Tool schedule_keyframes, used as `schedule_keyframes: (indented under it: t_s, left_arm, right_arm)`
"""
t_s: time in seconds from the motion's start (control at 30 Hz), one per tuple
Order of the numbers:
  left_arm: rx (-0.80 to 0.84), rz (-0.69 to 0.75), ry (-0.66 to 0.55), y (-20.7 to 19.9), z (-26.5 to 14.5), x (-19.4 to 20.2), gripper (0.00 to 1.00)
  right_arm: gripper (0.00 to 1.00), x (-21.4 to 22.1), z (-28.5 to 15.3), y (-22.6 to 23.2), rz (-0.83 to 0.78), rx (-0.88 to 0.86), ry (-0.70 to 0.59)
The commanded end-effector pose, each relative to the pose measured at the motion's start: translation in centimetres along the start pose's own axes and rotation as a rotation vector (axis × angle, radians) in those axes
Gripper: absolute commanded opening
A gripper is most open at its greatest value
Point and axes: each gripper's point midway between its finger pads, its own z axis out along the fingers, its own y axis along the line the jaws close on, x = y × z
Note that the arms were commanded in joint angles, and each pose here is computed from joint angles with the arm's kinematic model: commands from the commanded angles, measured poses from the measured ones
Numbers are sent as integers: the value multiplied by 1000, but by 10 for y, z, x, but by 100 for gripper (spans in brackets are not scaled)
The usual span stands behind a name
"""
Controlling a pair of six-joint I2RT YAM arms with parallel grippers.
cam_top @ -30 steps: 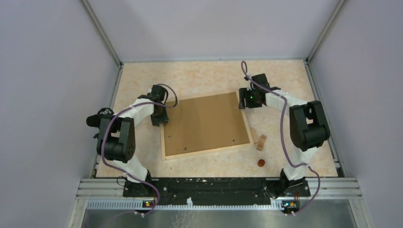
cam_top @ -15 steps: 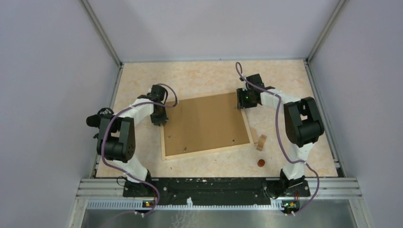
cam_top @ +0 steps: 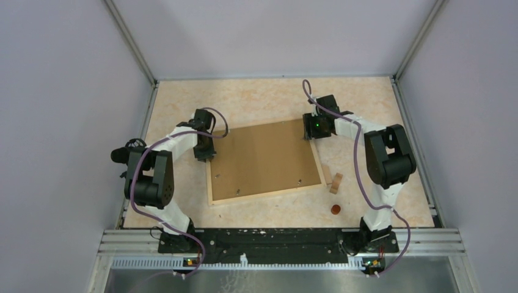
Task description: Put the photo into the frame
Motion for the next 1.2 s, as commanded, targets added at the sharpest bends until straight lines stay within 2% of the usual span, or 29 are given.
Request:
schedule_keyframes:
  t_s: [0.0,0.27,0.47,0.67,0.93,1.07,1.17]
  left_arm:
    - [3,-10,11,0,6,2,20]
    - [6,-7,9,0,5,2,19]
    - [6,-6,10,0,5,2,16]
    - [6,-6,12,0,6,2,16]
    - [11,-7,11,-1,5,2,15]
    - [13,-7,10,-1,5,2,15]
    - [16,-6,10,-2,5,2,15]
  right_arm:
    - [55,3,11,9,-25,-23,17]
    - [58,7,8,16,-39,-70,36]
    - [52,9,3,24,-41,-116,45]
    - [51,9,2,26,-37,-133,39]
    - [50,9,10,13,-18,-65,39]
    - [43,2,13,9,-14,-41,21]
    - [42,0,15,6,-13,-19,16]
